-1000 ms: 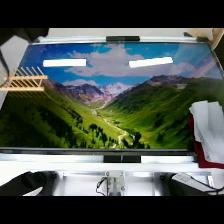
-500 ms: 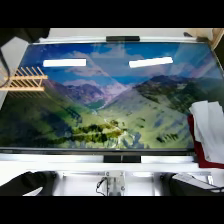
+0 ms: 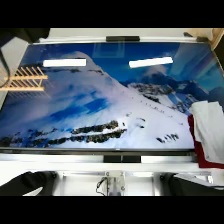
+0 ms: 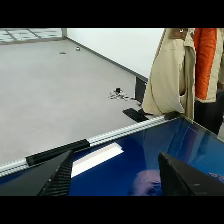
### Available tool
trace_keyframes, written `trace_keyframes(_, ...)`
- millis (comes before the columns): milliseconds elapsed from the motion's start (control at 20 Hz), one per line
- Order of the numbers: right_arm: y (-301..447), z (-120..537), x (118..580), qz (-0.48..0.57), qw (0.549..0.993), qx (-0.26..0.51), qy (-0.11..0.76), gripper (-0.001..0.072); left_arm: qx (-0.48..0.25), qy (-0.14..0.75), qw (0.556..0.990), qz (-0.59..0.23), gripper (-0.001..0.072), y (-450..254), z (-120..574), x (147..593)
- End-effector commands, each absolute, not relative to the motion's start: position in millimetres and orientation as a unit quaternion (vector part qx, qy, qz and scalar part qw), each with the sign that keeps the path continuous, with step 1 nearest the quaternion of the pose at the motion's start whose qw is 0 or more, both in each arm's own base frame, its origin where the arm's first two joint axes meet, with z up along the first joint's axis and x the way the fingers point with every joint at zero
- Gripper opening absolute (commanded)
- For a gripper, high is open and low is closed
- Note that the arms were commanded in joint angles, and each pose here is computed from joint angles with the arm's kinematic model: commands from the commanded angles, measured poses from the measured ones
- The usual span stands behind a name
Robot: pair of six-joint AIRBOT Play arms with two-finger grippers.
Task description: Fold the shirts.
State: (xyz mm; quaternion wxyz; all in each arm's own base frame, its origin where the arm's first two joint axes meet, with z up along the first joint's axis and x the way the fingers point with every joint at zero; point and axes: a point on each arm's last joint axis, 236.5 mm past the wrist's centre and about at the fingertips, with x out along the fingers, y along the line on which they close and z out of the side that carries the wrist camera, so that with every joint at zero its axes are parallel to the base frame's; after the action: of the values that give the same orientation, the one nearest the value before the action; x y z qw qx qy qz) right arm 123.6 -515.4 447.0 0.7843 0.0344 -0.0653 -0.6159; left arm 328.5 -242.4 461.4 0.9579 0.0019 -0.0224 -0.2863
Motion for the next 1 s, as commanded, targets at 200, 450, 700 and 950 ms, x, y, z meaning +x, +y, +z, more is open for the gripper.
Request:
trace_keyframes(200,-523.6,462.4,100.3,-0.624,0.773,0.023,-0.109,0.0086,-0.004,-0.003,0.959,-0.284,0.0593,-241.6,453.4,329.1)
trace_keyframes(450,-543.0,438.3,103.9,-0.626,0.773,0.037,-0.092,0.0086,-0.007,0.014,0.959,-0.282,0.0593,-240.7,446.3,329.6)
trace_keyframes(700,-553.5,431.2,95.6,-0.632,0.768,0.045,-0.098,0.0086,-0.019,0.019,0.959,-0.281,0.0593,-240.5,445.3,329.7)
trace_keyframes(950,-552.7,437.3,75.1,-0.637,0.760,0.057,-0.119,0.0086,-0.017,0.026,0.959,-0.280,0.0593,-240.3,442.1,330.2)
